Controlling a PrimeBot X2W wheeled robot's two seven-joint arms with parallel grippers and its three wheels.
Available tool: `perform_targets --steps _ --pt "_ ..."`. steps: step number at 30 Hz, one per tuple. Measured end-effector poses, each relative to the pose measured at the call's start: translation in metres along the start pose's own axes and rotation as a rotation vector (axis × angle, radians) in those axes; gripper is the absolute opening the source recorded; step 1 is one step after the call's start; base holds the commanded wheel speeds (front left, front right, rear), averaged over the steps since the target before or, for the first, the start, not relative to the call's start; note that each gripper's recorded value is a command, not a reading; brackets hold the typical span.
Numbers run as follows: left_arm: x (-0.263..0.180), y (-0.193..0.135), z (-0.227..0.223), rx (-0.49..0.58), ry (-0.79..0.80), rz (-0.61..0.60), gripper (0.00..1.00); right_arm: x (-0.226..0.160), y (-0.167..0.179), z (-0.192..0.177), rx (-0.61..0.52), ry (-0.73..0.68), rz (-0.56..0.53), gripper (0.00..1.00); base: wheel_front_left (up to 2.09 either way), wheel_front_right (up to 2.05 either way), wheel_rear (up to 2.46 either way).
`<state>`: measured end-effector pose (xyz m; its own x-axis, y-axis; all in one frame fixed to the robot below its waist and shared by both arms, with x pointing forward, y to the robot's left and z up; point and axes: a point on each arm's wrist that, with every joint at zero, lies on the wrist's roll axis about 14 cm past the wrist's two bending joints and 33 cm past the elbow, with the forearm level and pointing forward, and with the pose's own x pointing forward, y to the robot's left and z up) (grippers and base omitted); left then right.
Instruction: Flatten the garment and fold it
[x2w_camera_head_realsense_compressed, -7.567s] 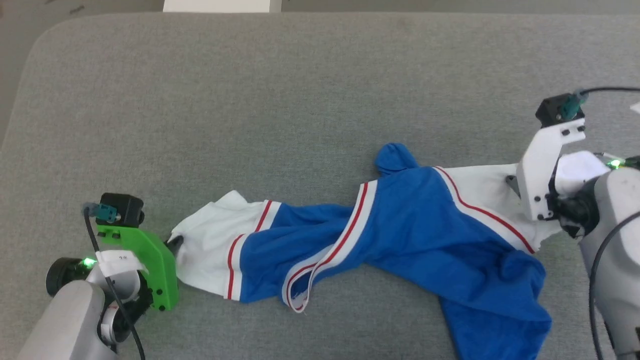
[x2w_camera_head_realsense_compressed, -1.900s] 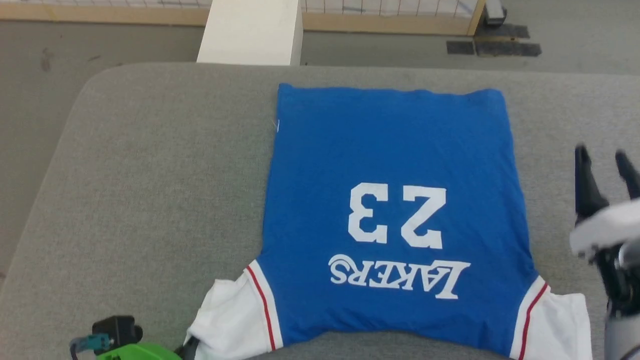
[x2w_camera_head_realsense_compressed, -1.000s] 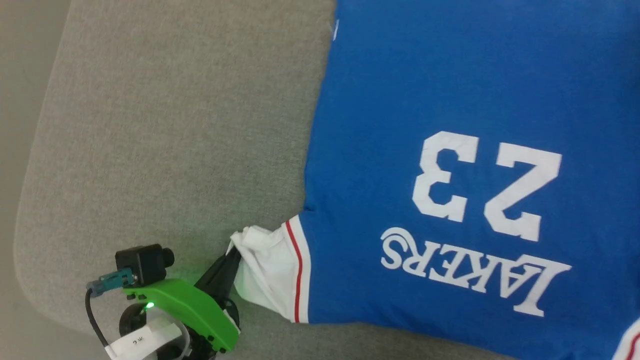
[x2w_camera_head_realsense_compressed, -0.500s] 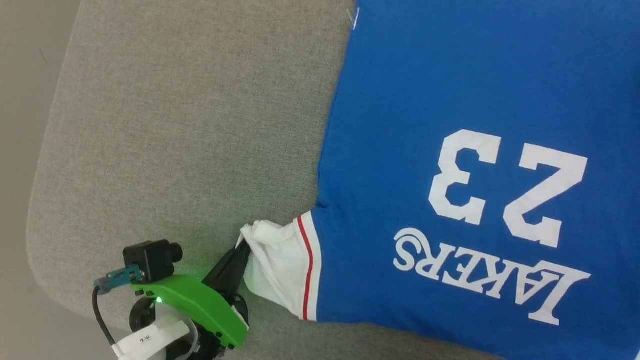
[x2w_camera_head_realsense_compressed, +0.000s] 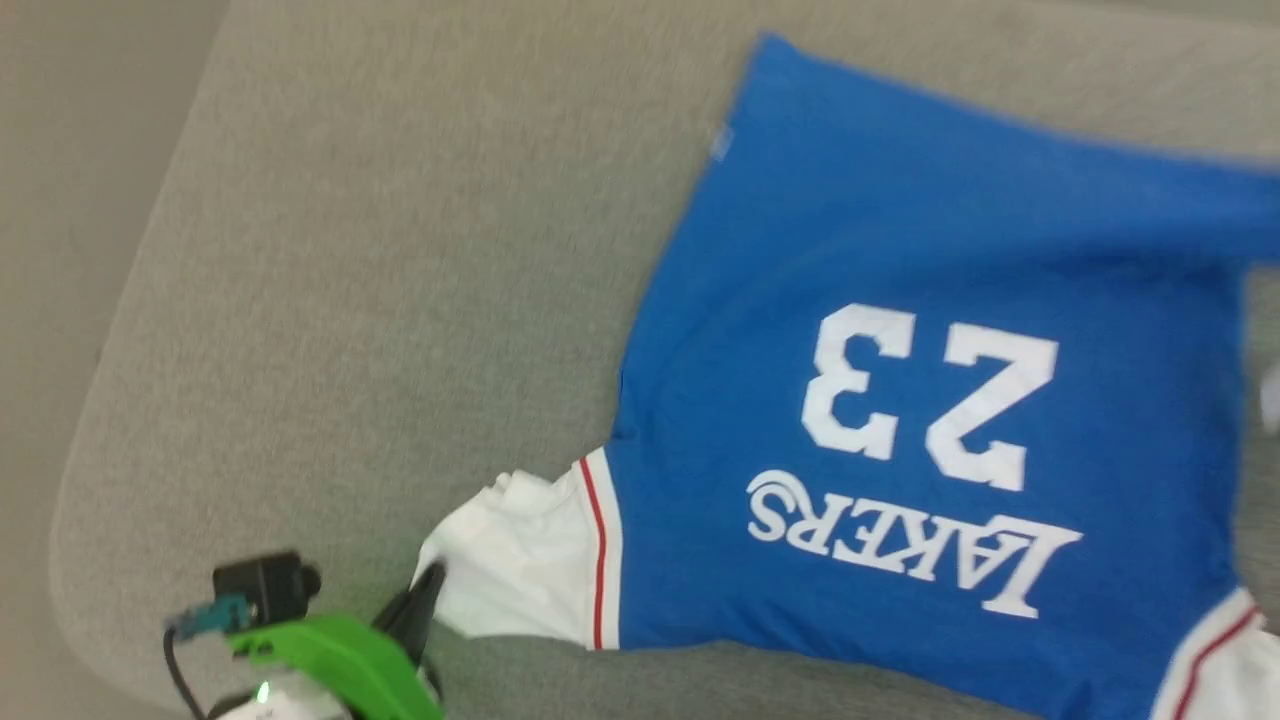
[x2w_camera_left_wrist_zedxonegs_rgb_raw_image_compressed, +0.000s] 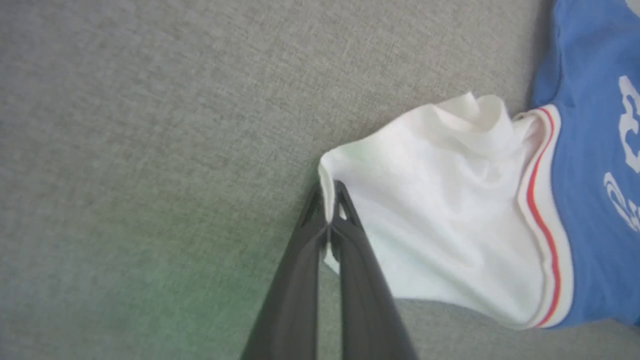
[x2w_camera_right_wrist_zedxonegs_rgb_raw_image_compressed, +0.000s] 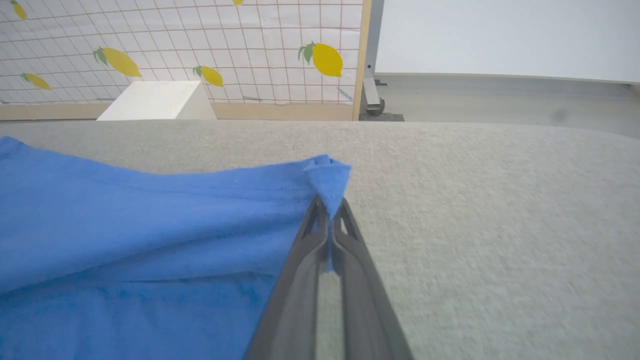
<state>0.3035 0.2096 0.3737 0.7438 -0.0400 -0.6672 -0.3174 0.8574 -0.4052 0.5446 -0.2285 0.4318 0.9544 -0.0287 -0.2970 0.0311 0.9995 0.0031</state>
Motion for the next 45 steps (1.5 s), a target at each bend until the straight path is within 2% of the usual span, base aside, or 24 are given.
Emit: perform_targets --steps 3,8,16,23,28,29,30,31,32,34,37,43,45 --pt "-0.012 0.003 -0.004 0.01 0.009 0.003 0.0 -0.037 -0.026 -0.011 0.022 0.024 -0.071 0.0 0.0 0.0 0.0" --pt "-0.029 -0.001 -0.008 0.024 0.009 -0.025 0.0 -0.106 -0.072 -0.04 0.033 0.15 -0.206 0.0 0.0 0.0 0.0" --pt "-0.038 -0.023 -0.002 0.059 -0.016 -0.104 0.0 -0.203 -0.108 -0.111 0.157 0.485 -0.352 0.0 0.0 0.0 0.0" --pt "-0.037 -0.034 -0.003 0.08 -0.009 -0.138 0.0 -0.235 -0.109 -0.146 0.215 0.689 -0.368 0.0 0.0 0.0 0.0" --pt "-0.035 -0.033 -0.005 0.079 0.002 -0.133 0.0 -0.233 -0.106 -0.147 0.22 0.707 -0.358 0.0 0.0 0.0 0.0" --pt "-0.035 -0.034 -0.005 0.079 0.003 -0.133 0.0 -0.232 -0.106 -0.146 0.222 0.694 -0.357 0.07 0.0 0.0 0.0" --pt "-0.035 -0.034 -0.005 0.08 0.004 -0.134 0.0 -0.23 -0.105 -0.144 0.222 0.677 -0.354 0.36 0.0 0.0 0.0" --pt "-0.035 -0.034 -0.005 0.08 0.003 -0.134 0.0 -0.228 -0.105 -0.141 0.219 0.657 -0.352 0.74 0.0 0.0 0.0" --pt "-0.035 -0.034 -0.005 0.081 0.003 -0.136 0.0 -0.226 -0.105 -0.137 0.213 0.63 -0.351 1.0 0.0 0.0 0.0" --pt "-0.035 -0.035 -0.005 0.082 0.002 -0.138 0.0 -0.22 -0.103 -0.128 0.205 0.566 -0.343 1.0 0.0 0.0 0.0" --pt "-0.035 -0.035 -0.005 0.082 0.002 -0.139 0.0 -0.197 -0.095 -0.093 0.154 0.381 -0.298 1.0 0.0 0.0 0.0" --pt "-0.033 -0.035 -0.007 0.079 0.01 -0.135 0.0 -0.147 -0.052 -0.005 0.023 -0.016 -0.114 1.0 0.0 0.0 0.0" --pt "-0.032 -0.035 -0.006 0.079 0.013 -0.134 0.0 -0.135 -0.034 0.015 -0.006 -0.099 -0.049 1.0 0.0 0.0 0.0"
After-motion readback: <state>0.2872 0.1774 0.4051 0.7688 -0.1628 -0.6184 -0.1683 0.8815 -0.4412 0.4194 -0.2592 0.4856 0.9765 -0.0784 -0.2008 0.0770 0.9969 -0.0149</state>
